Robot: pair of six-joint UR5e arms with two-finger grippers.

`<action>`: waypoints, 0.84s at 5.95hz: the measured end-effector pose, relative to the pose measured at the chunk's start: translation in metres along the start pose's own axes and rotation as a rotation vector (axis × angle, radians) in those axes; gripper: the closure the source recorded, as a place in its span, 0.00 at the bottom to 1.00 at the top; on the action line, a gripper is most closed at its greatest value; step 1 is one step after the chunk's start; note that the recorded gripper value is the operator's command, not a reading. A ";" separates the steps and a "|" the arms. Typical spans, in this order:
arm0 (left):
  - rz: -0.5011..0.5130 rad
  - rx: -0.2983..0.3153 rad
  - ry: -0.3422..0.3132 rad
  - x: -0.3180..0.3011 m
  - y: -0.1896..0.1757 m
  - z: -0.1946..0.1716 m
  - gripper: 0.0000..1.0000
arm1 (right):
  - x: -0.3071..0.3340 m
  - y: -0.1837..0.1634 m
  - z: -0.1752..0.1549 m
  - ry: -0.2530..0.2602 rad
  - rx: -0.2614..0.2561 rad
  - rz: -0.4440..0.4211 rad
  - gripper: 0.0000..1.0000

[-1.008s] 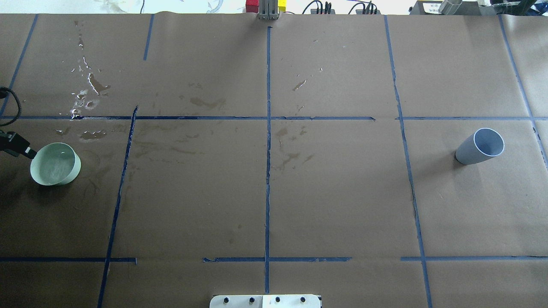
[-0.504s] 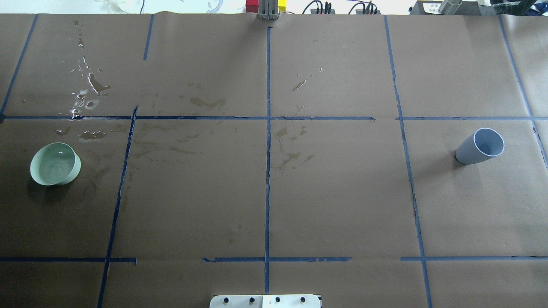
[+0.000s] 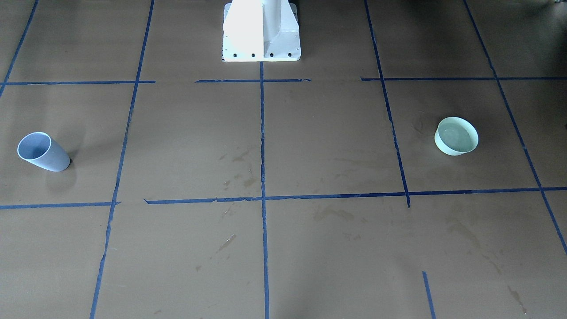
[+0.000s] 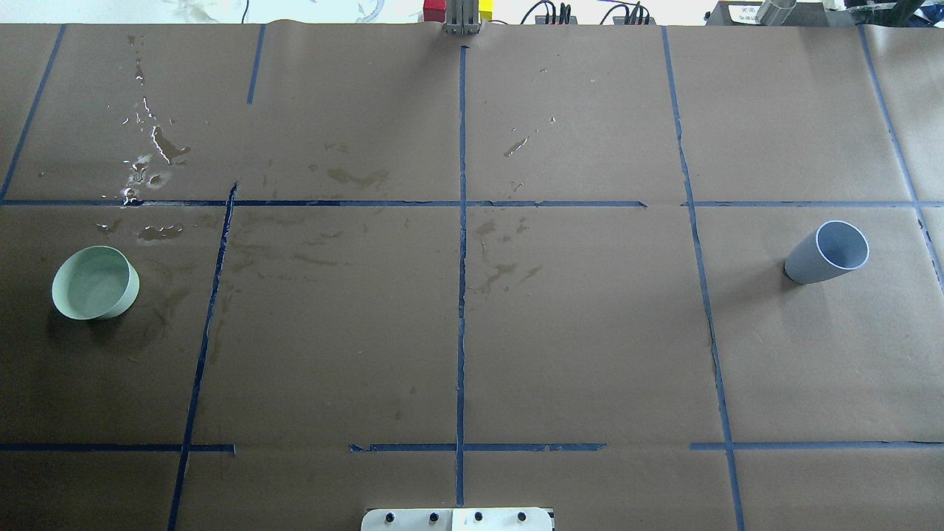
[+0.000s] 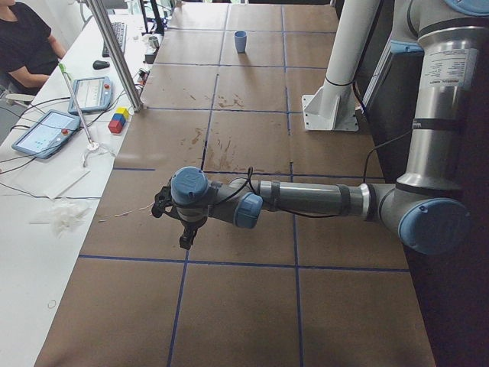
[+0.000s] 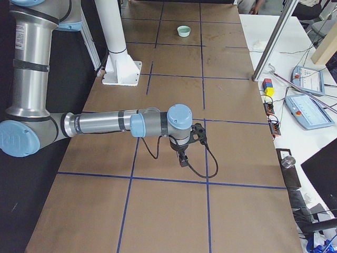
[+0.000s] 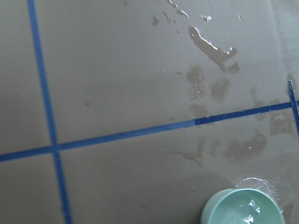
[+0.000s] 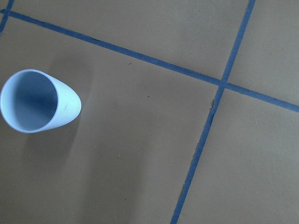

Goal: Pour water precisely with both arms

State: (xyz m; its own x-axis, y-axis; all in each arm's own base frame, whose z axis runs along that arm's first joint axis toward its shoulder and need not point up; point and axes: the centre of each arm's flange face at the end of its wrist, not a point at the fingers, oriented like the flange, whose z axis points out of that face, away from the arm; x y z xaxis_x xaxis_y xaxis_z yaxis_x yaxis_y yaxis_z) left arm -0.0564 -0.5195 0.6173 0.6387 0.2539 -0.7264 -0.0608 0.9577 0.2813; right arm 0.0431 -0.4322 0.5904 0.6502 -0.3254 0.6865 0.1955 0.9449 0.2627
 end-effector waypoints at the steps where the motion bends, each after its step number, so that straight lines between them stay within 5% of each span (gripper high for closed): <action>1: -0.013 -0.040 -0.033 -0.011 0.007 -0.011 0.00 | 0.003 0.002 0.000 0.001 -0.008 0.004 0.00; 5: -0.158 -0.181 -0.040 -0.008 0.077 -0.016 0.00 | 0.015 0.042 0.014 0.004 -0.044 0.052 0.00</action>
State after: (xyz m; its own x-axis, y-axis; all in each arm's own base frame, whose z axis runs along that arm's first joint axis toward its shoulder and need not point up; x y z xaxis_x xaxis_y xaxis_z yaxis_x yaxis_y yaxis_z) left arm -0.0786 -0.4460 0.6347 0.6810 0.0969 -0.7259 -0.0920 0.9947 0.0465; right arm 0.0511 -0.3978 0.6210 0.6635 -0.2757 0.6956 0.1932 0.9612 0.1967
